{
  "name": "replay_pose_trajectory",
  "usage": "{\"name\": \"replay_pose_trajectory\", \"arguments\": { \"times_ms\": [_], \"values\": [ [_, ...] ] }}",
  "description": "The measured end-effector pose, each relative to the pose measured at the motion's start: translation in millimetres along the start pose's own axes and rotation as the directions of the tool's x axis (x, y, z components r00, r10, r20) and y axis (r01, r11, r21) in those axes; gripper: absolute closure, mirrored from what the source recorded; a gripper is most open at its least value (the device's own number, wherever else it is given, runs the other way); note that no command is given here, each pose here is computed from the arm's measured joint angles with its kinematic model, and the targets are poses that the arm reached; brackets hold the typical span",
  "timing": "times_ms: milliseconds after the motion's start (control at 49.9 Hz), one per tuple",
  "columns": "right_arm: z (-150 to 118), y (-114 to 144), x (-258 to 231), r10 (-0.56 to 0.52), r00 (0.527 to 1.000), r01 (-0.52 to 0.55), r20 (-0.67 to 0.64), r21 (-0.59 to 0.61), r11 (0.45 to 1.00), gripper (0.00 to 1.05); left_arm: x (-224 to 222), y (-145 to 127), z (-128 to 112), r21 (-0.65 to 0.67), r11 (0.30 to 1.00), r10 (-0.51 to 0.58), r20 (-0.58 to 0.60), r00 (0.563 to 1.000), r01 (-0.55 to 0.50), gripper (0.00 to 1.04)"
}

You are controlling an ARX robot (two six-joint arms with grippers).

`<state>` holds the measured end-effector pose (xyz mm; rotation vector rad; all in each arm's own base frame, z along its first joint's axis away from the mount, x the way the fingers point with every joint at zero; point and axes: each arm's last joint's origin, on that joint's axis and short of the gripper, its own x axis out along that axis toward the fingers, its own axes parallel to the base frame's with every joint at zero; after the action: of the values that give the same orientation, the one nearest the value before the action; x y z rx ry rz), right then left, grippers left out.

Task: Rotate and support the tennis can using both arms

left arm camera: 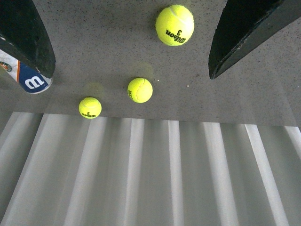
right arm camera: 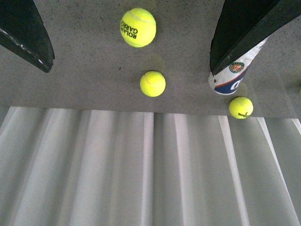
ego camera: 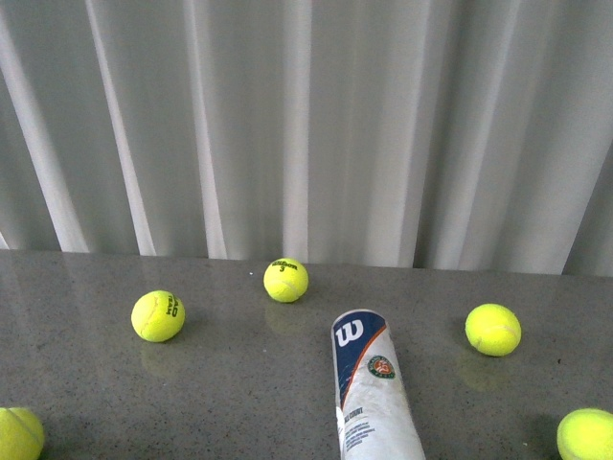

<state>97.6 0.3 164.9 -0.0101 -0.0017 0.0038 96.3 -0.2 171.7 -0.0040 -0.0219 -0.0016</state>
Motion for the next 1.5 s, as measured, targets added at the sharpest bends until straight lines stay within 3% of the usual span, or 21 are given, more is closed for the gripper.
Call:
{"name": "replay_pose_trajectory", "arguments": {
  "times_ms": [1502],
  "values": [
    [0.0,0.0,0.0,0.0,1.0,0.0,0.0,0.0,1.0,0.07,0.0,0.0,0.0,0.0,1.0,0.0,0.0,1.0,0.0,0.07]
  ]
}}
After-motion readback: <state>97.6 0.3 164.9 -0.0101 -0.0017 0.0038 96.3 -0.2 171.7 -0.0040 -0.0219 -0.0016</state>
